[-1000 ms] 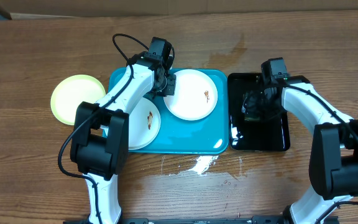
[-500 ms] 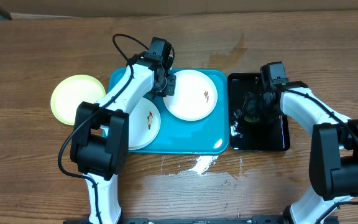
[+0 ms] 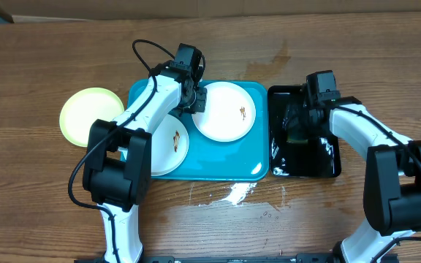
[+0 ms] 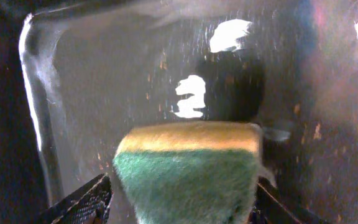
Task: Clean dirty plates on tray and stack at the side
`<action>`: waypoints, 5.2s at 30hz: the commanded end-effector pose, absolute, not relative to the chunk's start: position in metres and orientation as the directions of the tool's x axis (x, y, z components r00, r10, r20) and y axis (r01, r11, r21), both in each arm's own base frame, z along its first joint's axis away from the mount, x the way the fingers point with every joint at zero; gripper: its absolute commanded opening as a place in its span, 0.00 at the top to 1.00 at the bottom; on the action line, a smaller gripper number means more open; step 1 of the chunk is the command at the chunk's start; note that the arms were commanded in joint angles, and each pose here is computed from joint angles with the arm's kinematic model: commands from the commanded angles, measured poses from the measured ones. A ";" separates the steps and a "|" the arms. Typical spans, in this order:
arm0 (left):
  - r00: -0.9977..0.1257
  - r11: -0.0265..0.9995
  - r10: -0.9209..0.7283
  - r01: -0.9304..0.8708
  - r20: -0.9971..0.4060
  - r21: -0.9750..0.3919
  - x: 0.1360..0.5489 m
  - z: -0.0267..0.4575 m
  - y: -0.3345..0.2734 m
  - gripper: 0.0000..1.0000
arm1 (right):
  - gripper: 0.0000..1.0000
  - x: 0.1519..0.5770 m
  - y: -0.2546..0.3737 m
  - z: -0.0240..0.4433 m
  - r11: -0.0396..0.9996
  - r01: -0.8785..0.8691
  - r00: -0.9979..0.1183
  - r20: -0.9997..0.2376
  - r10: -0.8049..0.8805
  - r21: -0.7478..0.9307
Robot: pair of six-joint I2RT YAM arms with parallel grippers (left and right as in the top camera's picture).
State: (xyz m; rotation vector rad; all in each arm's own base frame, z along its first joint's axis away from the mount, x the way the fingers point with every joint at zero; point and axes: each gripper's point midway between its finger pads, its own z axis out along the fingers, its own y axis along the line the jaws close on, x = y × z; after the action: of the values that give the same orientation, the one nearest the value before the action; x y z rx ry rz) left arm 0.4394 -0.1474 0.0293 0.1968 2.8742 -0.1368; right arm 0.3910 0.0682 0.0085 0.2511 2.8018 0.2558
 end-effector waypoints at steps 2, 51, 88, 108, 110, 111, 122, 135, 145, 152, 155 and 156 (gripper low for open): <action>-0.956 0.985 0.144 0.162 -0.257 -0.053 0.442 0.026 -0.146 0.96 | 0.38 0.389 0.063 0.000 0.973 0.150 -0.929 -0.313 0.200 0.176; -0.942 0.985 0.167 0.170 -0.293 0.015 0.450 0.033 -0.136 0.96 | 0.96 0.372 0.071 0.107 0.970 0.169 -0.974 -0.123 0.192 0.173; -0.934 0.978 0.179 0.204 -0.311 -0.051 0.434 0.074 -0.144 0.96 | 0.96 0.350 0.104 0.128 0.924 0.177 -0.982 0.001 0.188 0.339; -0.926 0.976 0.140 0.189 -0.352 -0.111 0.431 0.040 -0.159 0.96 | 0.96 0.380 0.225 0.128 0.954 -0.146 -0.936 -0.350 -0.046 0.264; -0.926 0.976 0.141 0.189 -0.350 -0.107 0.431 0.040 -0.158 0.96 | 0.96 0.380 0.230 0.120 0.963 -0.141 -0.931 -0.361 -0.050 0.231; -0.926 0.976 0.141 0.188 -0.350 -0.106 0.431 0.040 -0.158 0.96 | 0.96 0.380 0.233 0.116 0.963 -0.142 -0.932 -0.358 -0.053 0.227; -0.927 0.977 0.139 0.187 -0.349 -0.107 0.431 0.040 -0.157 0.96 | 0.85 0.380 0.245 0.068 0.969 -0.115 -0.959 -0.280 -0.052 0.216; -0.929 0.977 0.141 0.185 -0.343 -0.101 0.429 0.039 -0.156 0.96 | 0.45 0.382 0.244 0.062 0.972 -0.118 -0.964 -0.257 -0.063 0.204; -0.929 0.977 0.140 0.185 -0.343 -0.102 0.429 0.039 -0.156 0.96 | 0.42 0.366 0.237 0.051 0.978 -0.108 -0.978 -0.197 -0.072 0.177; -0.930 0.977 0.142 0.186 -0.339 -0.101 0.428 0.039 -0.157 0.96 | 0.76 0.359 0.238 0.027 0.979 -0.109 -0.983 -0.164 -0.080 0.174; -0.930 0.977 0.142 0.186 -0.339 -0.101 0.428 0.039 -0.157 0.96 | 0.89 0.355 0.244 0.027 0.970 -0.114 -0.986 -0.143 -0.084 0.214; -0.930 0.977 0.142 0.186 -0.339 -0.101 0.428 0.039 -0.157 0.96 | 0.92 0.353 0.245 0.027 0.968 -0.115 -0.987 -0.135 -0.086 0.222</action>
State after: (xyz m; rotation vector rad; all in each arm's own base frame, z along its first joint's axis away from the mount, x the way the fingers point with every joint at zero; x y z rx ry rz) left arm 0.4305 -0.1542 0.0317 0.2485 2.7998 -0.1782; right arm 0.3627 0.2378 0.0347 -0.1369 2.9563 0.2918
